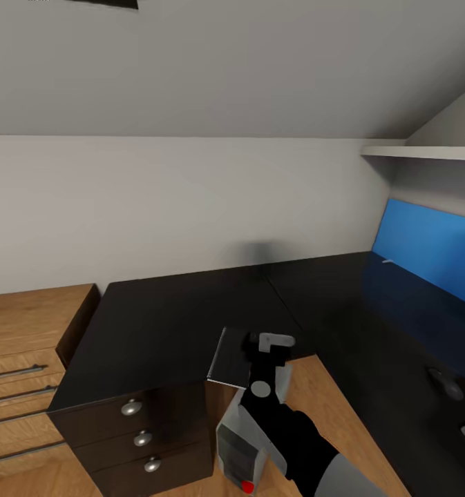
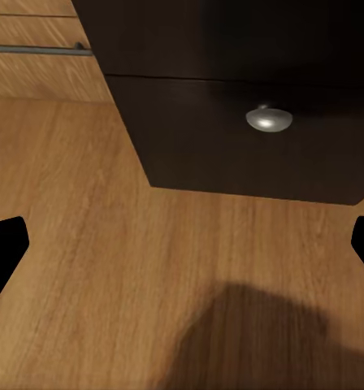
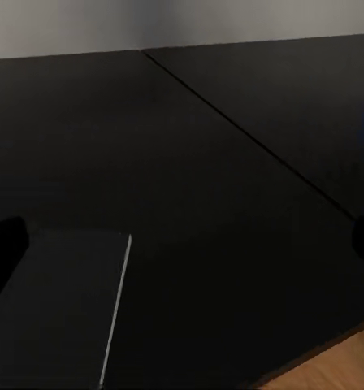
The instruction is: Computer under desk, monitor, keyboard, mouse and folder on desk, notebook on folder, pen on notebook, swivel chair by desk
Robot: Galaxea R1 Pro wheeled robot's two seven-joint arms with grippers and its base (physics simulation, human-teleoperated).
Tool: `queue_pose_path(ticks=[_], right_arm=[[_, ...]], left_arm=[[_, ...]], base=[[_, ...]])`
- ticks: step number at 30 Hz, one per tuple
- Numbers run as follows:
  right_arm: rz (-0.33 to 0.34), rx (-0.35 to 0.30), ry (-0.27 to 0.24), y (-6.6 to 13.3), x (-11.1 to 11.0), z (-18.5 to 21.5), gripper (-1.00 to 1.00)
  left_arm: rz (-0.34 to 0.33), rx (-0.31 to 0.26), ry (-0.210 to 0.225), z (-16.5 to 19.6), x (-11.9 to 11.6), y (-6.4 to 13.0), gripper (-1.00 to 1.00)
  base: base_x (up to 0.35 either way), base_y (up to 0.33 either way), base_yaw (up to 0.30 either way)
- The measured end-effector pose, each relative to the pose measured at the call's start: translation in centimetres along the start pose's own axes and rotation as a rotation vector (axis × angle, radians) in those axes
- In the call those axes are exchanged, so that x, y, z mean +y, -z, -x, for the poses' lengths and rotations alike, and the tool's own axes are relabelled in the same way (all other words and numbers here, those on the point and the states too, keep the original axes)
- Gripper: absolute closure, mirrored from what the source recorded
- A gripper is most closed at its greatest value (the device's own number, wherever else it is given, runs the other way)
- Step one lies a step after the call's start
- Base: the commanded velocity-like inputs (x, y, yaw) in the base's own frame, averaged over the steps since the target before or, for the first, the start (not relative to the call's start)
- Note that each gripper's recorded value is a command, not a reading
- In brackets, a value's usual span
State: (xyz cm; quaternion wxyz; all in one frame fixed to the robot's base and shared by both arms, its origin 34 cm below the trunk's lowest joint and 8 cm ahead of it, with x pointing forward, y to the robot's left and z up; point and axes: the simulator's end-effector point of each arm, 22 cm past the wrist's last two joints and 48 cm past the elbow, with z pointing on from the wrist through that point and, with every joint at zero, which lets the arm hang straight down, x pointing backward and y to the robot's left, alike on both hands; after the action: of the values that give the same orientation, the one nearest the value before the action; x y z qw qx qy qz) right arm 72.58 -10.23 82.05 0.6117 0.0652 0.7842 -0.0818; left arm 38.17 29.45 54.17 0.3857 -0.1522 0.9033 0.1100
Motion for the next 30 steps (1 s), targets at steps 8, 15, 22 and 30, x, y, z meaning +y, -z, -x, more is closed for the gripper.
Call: queue_pose_path(ticks=[8, 15, 22, 30], right_arm=[[0.061, -0.048, 0.000, 2.4, 2.8, 1.4, -1.00], [0.077, -0.072, 0.025, 3.9, 4.0, 1.6, -1.00], [0.059, -0.092, 0.057, 5.1, 4.4, 1.4, -1.00], [0.058, -0.108, 0.057, 5.6, 4.7, 1.4, -1.00]], left_arm=[[0.002, 0.002, -0.001, 0.0, 0.1, -0.1, -1.00], [0.007, 0.006, 0.000, -0.1, 0.3, -0.1, -1.00], [0.008, 0.006, 0.000, -0.1, 0.3, -0.1, -1.00], [0.008, 0.006, 0.000, -0.1, 0.3, -0.1, -1.00]], base=[[-0.248, 0.076, 0.002], [-0.325, 0.111, 0.097], [-0.327, 0.102, 0.264], [-0.321, 0.054, 0.277]])
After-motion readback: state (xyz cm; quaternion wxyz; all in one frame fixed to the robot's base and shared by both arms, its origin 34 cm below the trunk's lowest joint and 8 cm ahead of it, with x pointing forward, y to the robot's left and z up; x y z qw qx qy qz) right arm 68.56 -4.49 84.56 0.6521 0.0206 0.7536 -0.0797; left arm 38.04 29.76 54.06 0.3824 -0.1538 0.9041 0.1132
